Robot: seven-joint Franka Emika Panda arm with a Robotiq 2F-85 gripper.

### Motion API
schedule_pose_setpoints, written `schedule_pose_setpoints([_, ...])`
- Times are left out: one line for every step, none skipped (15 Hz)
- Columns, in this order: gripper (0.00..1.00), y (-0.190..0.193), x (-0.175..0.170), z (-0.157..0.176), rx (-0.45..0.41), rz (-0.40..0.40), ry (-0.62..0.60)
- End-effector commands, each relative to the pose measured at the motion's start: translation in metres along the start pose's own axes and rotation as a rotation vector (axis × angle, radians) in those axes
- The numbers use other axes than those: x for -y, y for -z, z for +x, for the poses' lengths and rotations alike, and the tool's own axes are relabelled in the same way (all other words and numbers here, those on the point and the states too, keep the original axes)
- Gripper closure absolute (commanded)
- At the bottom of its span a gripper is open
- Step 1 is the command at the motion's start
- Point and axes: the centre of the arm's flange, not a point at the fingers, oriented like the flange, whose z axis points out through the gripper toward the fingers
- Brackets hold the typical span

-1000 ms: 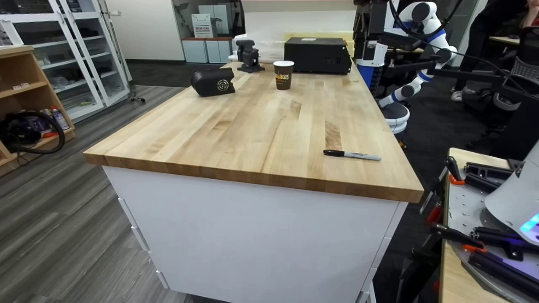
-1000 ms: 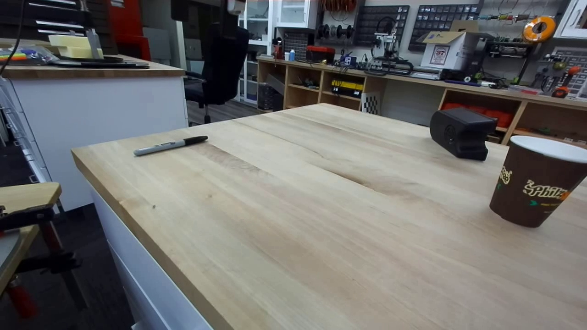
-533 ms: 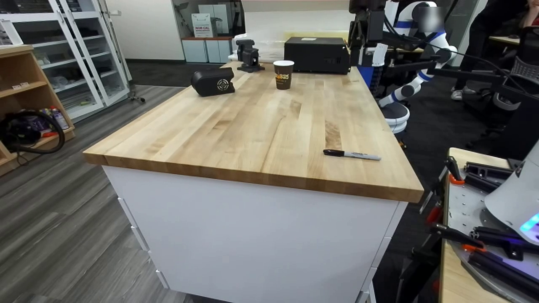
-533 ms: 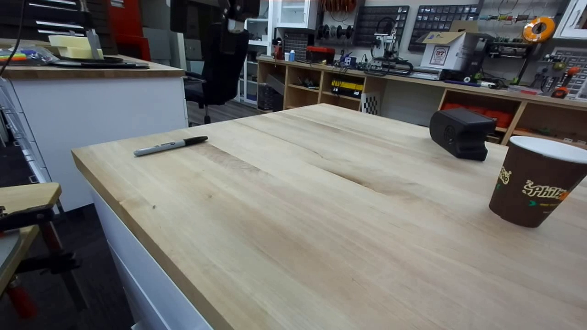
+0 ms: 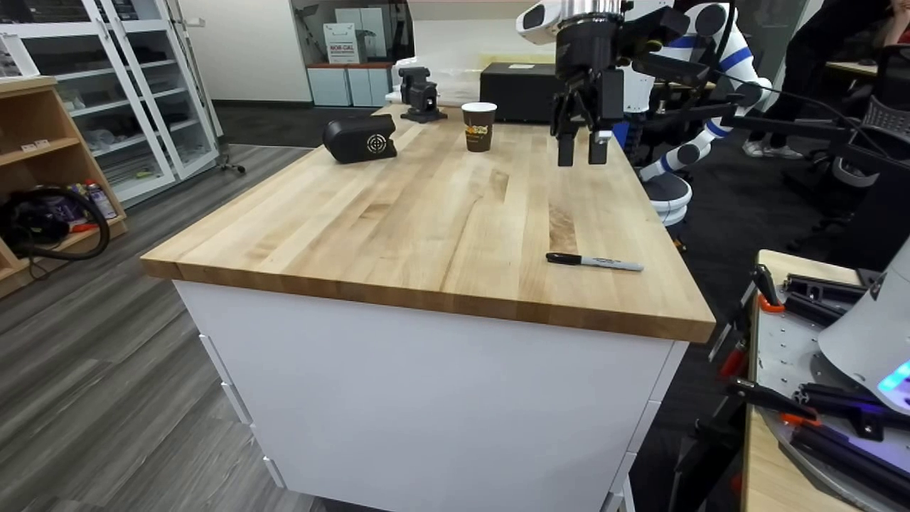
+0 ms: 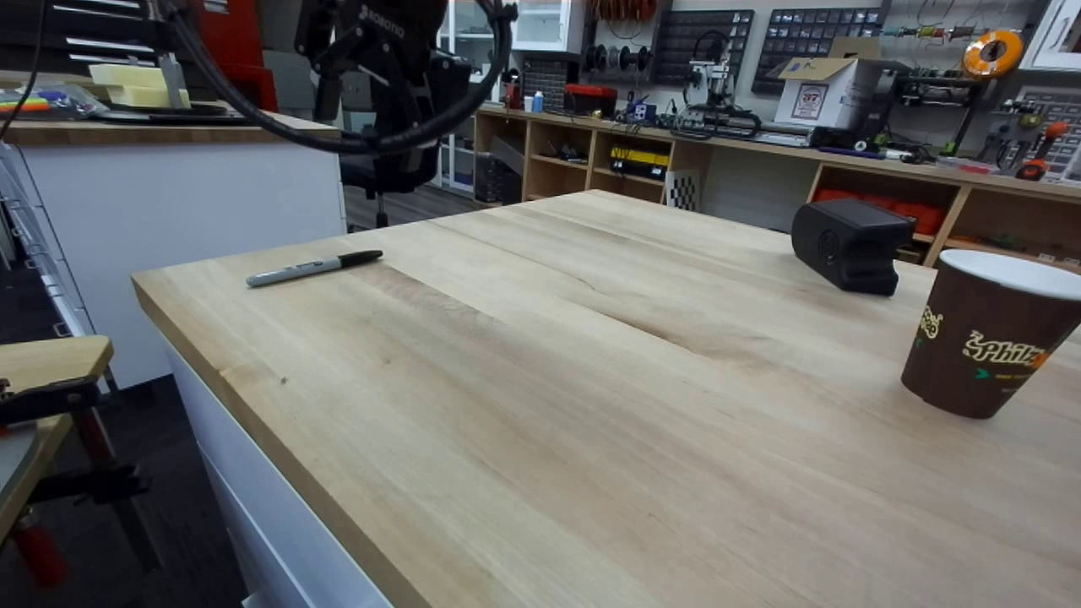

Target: Put the marker in the cup

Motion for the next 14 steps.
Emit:
schedule_pose_setpoints([0.0,-0.035,-0.001,0.017,0.033,0.009,-0.013])
schedule_pose_setpoints([0.0,-0.045,0.0,0.021,0.048,0.008,-0.026])
schedule_pose_setpoints([0.0,-0.059,0.002,0.024,0.064,0.009,-0.04])
schedule_pose_setpoints([0.0,-0.068,0.003,0.029,0.074,0.007,-0.058])
schedule_pose_setpoints([0.0,-0.078,0.004,0.034,0.079,0.002,-0.081])
schedule_pose_setpoints([0.0,-0.087,0.005,0.036,0.084,-0.005,-0.096])
schedule_pose_setpoints([0.0,-0.094,0.006,0.04,0.09,-0.026,-0.126])
schedule_pose_setpoints([0.0,-0.1,0.005,0.043,0.094,-0.041,-0.152])
schedule_pose_setpoints([0.0,-0.105,0.009,0.046,0.103,-0.063,-0.18])
schedule_pose_setpoints([0.0,-0.109,0.008,0.048,0.11,-0.082,-0.207])
schedule_pose_setpoints([0.0,-0.112,0.01,0.049,0.132,-0.123,-0.242])
schedule_pose_setpoints([0.0,-0.114,0.011,0.051,0.146,-0.143,-0.265])
schedule_pose_setpoints([0.0,-0.114,0.013,0.053,0.17,-0.17,-0.288])
schedule_pose_setpoints([0.0,-0.113,0.016,0.053,0.183,-0.186,-0.297])
